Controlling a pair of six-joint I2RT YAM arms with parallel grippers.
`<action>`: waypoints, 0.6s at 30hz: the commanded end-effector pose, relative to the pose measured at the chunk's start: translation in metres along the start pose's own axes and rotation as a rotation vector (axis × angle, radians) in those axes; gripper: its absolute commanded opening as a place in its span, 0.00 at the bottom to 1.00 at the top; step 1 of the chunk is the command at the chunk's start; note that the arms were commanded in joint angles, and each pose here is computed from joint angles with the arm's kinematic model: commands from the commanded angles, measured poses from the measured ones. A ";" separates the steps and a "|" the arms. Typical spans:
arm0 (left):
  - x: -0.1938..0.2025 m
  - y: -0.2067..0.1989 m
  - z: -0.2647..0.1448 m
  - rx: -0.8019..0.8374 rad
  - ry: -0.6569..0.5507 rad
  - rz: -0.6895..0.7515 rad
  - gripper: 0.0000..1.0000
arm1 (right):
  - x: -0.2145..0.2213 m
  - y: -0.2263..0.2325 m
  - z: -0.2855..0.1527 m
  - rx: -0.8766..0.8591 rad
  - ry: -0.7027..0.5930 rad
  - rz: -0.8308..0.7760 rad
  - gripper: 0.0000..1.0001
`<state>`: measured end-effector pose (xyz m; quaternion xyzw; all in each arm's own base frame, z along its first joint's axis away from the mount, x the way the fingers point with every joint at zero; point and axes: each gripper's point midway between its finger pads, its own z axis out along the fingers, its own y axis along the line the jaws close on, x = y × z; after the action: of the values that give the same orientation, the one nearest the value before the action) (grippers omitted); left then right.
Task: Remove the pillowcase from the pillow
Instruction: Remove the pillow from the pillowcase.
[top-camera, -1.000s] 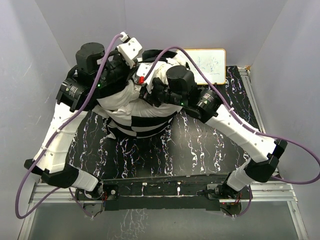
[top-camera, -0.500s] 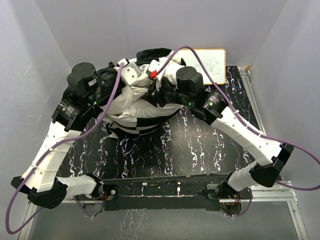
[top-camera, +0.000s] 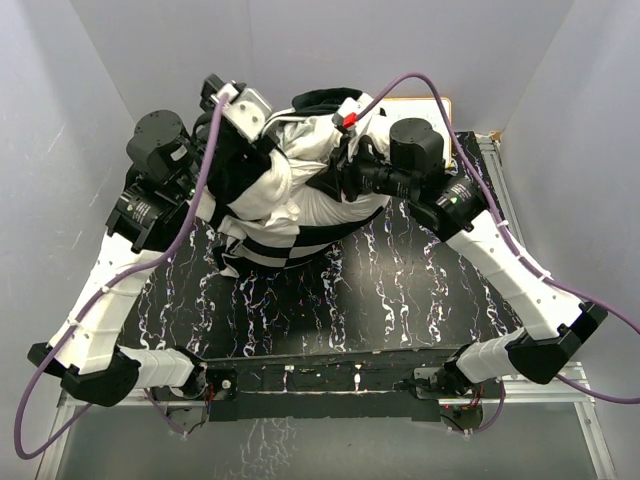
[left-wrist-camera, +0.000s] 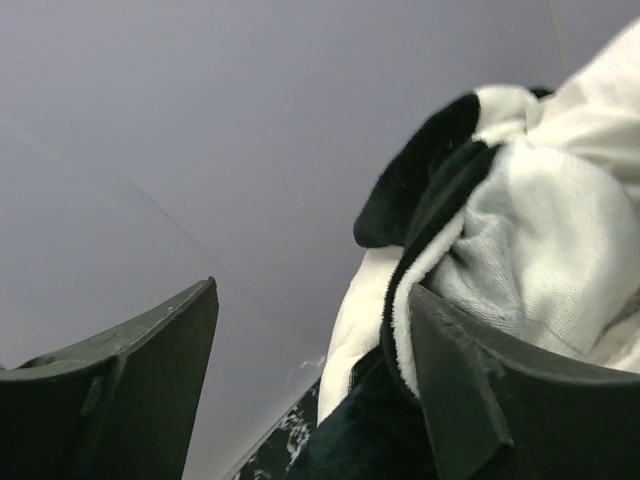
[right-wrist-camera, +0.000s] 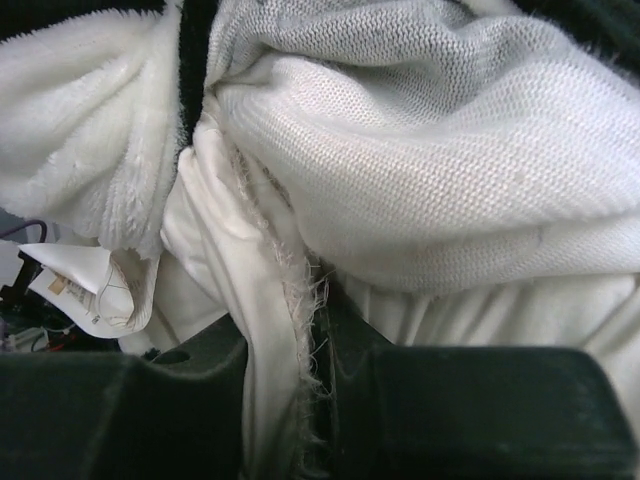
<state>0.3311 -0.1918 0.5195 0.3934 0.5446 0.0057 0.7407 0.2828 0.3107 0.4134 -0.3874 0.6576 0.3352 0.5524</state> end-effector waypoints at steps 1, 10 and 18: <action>-0.082 0.091 -0.050 -0.299 -0.221 -0.065 0.79 | 0.007 -0.076 -0.030 0.359 0.046 0.157 0.08; -0.140 0.060 -0.071 -0.061 -0.439 -0.026 0.97 | 0.006 -0.054 0.033 0.447 0.127 0.162 0.08; -0.024 -0.027 -0.078 0.207 -0.151 0.207 0.94 | -0.024 -0.048 0.066 0.466 0.062 0.231 0.08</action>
<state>0.2219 -0.1622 0.6097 0.4179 0.3951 -0.0398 0.8171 0.3436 0.3722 0.4238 -0.2482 0.7470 0.2505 0.5636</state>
